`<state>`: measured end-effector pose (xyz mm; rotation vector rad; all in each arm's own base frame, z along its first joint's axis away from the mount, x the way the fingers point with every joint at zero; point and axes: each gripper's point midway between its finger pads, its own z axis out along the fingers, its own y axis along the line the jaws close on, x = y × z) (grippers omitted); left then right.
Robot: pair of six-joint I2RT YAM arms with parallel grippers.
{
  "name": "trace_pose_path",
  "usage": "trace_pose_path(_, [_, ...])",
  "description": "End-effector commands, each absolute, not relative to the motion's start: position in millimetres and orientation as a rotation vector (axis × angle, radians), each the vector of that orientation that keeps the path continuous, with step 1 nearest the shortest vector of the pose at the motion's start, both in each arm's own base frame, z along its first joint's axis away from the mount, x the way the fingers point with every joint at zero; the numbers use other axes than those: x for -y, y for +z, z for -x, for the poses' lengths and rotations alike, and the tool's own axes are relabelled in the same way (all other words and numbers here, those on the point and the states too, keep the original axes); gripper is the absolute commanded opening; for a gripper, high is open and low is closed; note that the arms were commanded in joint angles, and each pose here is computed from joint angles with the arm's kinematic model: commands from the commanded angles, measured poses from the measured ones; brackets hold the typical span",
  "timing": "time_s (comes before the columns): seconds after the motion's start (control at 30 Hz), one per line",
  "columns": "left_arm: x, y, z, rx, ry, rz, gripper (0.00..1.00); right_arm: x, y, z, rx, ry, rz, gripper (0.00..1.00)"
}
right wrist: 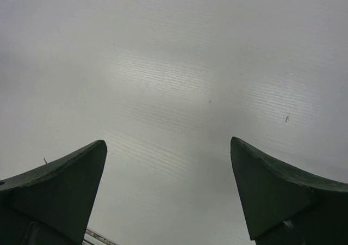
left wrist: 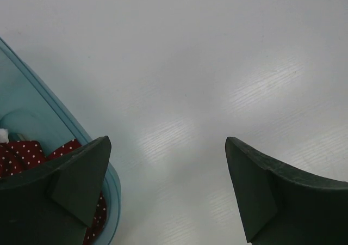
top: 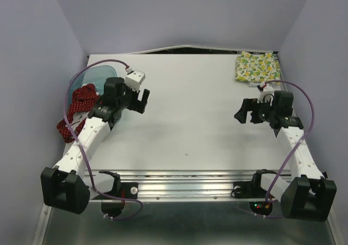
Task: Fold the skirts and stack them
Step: Grab the skirt from the pile
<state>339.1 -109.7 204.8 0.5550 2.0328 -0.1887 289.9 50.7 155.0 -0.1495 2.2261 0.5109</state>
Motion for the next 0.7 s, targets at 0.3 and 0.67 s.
trace_pose_path(0.3, [93,254,-353,-2.048,-0.195,-0.556,0.99,-48,163,-298,-2.179,0.479,0.159,1.00])
trace_pose_path(0.67, [-33,233,-359,-2.320,0.084,-0.529,0.98,-47,159,-300,-2.197,0.476,0.154,1.00])
